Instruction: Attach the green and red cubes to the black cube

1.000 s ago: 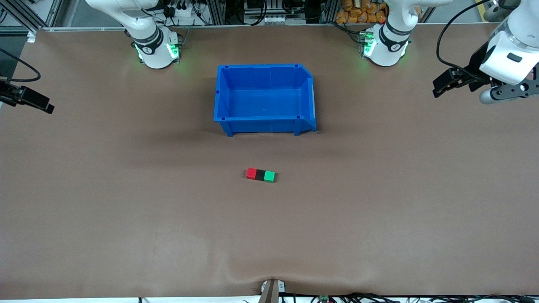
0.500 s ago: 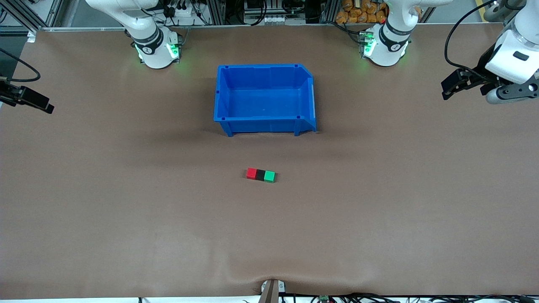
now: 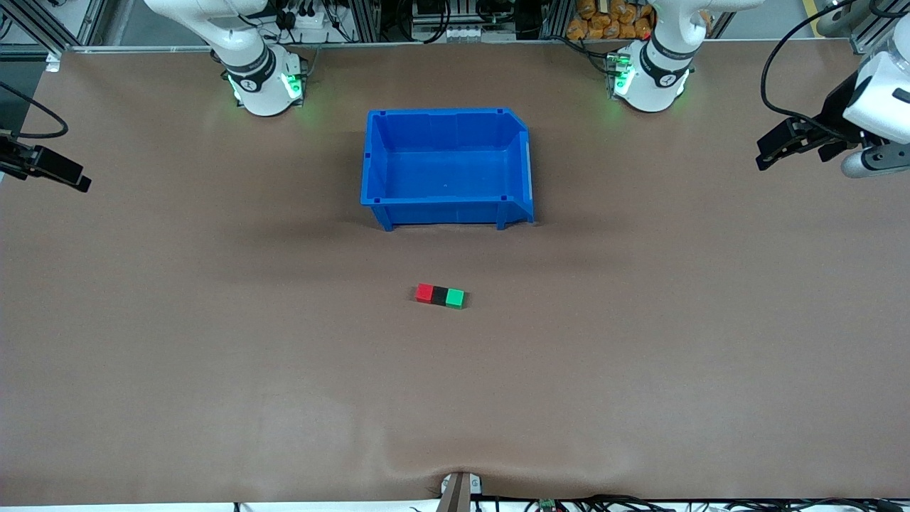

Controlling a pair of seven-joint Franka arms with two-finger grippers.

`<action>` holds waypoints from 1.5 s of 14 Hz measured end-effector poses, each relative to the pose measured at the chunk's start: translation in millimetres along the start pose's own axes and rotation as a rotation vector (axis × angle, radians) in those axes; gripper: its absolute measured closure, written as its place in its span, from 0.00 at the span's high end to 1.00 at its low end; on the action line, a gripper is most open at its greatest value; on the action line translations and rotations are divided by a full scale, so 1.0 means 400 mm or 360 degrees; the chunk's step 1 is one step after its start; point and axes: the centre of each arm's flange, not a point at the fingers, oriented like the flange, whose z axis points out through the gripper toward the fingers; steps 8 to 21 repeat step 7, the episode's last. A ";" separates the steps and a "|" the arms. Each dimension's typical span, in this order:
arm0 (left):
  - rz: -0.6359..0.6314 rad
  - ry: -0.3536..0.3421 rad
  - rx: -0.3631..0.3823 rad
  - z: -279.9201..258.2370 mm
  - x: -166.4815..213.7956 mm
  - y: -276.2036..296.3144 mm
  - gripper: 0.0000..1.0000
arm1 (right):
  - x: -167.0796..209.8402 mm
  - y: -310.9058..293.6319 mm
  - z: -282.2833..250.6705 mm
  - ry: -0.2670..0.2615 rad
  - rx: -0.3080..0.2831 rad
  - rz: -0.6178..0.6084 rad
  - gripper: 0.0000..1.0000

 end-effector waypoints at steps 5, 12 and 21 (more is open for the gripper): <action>0.0026 0.0029 -0.0007 -0.012 0.003 0.015 1.00 | 0.000 0.000 0.000 0.0000 0.0000 0.0000 1.00; 0.0035 0.0037 -0.0008 -0.018 0.004 0.023 1.00 | 0.000 0.002 0.000 0.0000 0.0000 0.0003 1.00; 0.0035 0.0037 -0.0008 -0.018 0.004 0.023 1.00 | 0.000 0.002 0.000 0.0000 0.0000 0.0003 1.00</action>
